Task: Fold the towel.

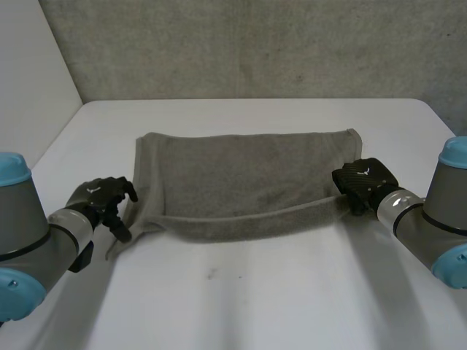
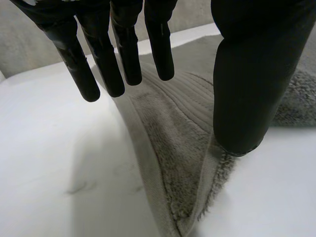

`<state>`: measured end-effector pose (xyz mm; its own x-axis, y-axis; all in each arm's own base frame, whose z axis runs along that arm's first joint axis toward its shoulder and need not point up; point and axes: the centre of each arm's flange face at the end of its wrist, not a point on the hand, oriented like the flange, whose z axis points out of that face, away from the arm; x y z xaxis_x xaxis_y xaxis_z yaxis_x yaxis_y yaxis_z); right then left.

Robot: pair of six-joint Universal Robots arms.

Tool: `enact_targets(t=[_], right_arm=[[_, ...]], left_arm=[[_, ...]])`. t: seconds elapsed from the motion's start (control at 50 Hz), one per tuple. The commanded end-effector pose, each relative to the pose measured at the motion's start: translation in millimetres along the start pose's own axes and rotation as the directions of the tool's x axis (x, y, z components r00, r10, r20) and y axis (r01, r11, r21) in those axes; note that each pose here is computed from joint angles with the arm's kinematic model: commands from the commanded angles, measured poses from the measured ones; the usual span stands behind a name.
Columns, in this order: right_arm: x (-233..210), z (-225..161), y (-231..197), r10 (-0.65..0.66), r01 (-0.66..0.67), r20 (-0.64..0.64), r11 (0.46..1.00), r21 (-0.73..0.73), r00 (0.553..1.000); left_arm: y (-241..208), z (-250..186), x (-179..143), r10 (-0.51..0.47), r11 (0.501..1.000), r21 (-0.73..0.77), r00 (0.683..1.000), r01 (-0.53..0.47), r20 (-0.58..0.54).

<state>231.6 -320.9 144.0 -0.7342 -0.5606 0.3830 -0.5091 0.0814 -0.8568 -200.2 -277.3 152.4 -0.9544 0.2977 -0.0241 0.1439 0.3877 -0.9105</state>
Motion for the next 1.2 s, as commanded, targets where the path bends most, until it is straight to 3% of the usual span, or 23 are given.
enact_targets(t=[0.02, 0.74, 0.88, 0.92, 0.94, 0.98, 1.04, 1.08, 1.1, 1.14, 1.2], right_arm=[[-0.6, 0.5, 1.5, -0.021, 0.021, 0.001, 1.000, -0.005, 1.000], [-2.0, 2.0, 3.7, -0.029, 0.029, 0.006, 1.000, -0.010, 1.000], [20.2, -14.3, -35.5, -0.045, 0.048, -0.046, 0.998, 0.052, 0.998], [27.5, -24.8, -53.9, -0.053, 0.058, -0.065, 0.995, 0.081, 0.996], [34.8, -36.2, -71.3, -0.059, 0.068, -0.083, 0.992, 0.109, 0.995], [41.5, -47.8, -88.1, -0.066, 0.079, -0.099, 0.987, 0.139, 0.993], [55.5, -72.2, -116.1, -0.072, 0.095, -0.136, 0.982, 0.166, 0.988], [60.7, -85.0, -127.8, -0.078, 0.102, -0.145, 0.980, 0.169, 0.986], [66.4, -97.8, -137.3, -0.086, 0.112, -0.157, 0.980, 0.165, 0.984], [71.5, -110.2, -143.9, -0.097, 0.123, -0.168, 0.981, 0.151, 0.981], [73.3, -130.8, -151.9, -0.145, 0.165, -0.168, 0.979, 0.119, 0.975]], left_arm=[[2.9, 0.6, 3.7, 0.003, 1.000, -0.010, 1.000, -0.004, -0.013], [17.0, 16.4, 17.6, 0.024, 0.998, -0.056, 0.999, -0.027, -0.049], [-7.9, 17.8, 11.1, 0.072, 0.997, 0.020, 0.997, -0.072, -0.021], [-32.9, 0.7, 9.6, 0.165, 0.981, 0.100, 0.986, -0.165, 0.000], [-33.0, 0.6, 9.6, 0.166, 0.981, 0.101, 0.986, -0.165, 0.000], [-60.5, -22.6, 9.2, 0.279, 0.940, 0.193, 0.959, -0.282, 0.045], [-72.2, -34.4, 11.2, 0.338, 0.909, 0.234, 0.939, -0.344, 0.068], [-96.7, -61.1, 12.0, 0.424, 0.840, 0.311, 0.895, -0.445, 0.136], [-96.8, -61.2, 12.0, 0.424, 0.839, 0.311, 0.895, -0.446, 0.137], [-112.1, -84.2, 10.4, 0.478, 0.785, 0.342, 0.857, -0.516, 0.194], [-116.6, -101.1, 10.5, 0.510, 0.765, 0.334, 0.834, -0.551, 0.208]])
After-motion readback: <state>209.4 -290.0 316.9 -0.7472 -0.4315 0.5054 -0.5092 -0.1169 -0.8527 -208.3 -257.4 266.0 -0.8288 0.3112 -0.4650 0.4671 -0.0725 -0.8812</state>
